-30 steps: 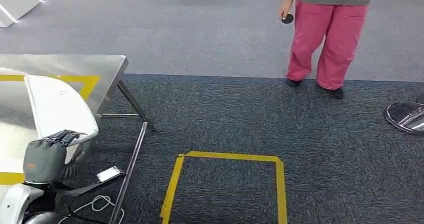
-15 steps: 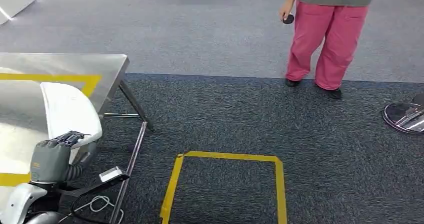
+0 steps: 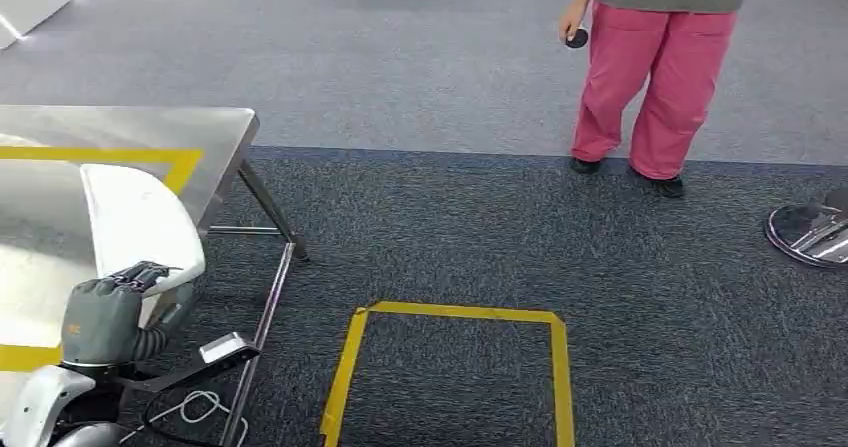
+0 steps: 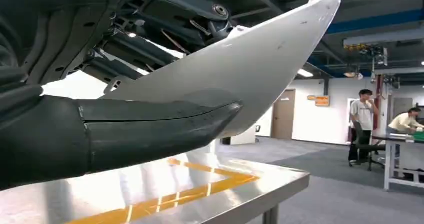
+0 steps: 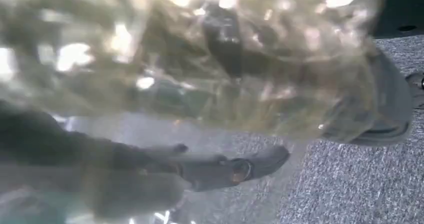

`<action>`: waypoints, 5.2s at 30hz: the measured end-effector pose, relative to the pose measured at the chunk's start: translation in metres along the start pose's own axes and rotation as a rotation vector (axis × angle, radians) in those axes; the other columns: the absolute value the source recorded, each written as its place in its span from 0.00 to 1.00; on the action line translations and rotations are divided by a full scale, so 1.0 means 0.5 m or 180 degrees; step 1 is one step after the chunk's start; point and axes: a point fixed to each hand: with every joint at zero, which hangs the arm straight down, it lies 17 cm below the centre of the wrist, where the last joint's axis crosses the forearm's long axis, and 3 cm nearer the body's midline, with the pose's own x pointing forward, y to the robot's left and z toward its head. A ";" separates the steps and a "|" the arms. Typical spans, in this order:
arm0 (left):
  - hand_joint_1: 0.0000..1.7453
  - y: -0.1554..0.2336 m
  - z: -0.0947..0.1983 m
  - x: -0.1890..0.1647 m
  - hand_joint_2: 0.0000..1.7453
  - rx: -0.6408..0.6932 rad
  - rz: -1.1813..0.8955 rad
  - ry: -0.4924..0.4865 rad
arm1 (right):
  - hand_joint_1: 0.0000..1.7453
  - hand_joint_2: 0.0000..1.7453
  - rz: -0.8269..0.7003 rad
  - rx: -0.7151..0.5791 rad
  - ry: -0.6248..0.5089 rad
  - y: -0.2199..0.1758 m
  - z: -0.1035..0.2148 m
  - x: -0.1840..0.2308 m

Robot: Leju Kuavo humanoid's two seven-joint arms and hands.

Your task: Take the parts from the cabinet and place them on the table.

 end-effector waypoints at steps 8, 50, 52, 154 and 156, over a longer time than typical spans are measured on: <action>0.94 0.002 0.000 -0.007 1.00 0.0015 -0.0052 0.0055 | 0.00 0.00 -0.0027 0.0006 0.0021 0.001 0.000 -0.002; 0.94 0.013 0.003 -0.018 1.00 0.0062 -0.0115 0.0153 | 0.00 0.00 -0.0017 0.0029 0.0004 0.006 0.011 0.000; 0.94 0.014 0.004 -0.017 1.00 0.0062 -0.0112 0.0158 | 0.00 0.00 -0.0017 0.0037 -0.0001 0.008 0.012 0.003; 0.94 0.017 0.001 -0.028 1.00 0.0044 -0.0039 0.0273 | 0.00 0.00 0.0024 0.0045 -0.0043 0.005 0.014 0.002; 0.94 0.017 0.001 -0.028 1.00 0.0046 -0.0044 0.0270 | 0.00 0.00 0.0027 0.0045 -0.0045 0.005 0.014 0.002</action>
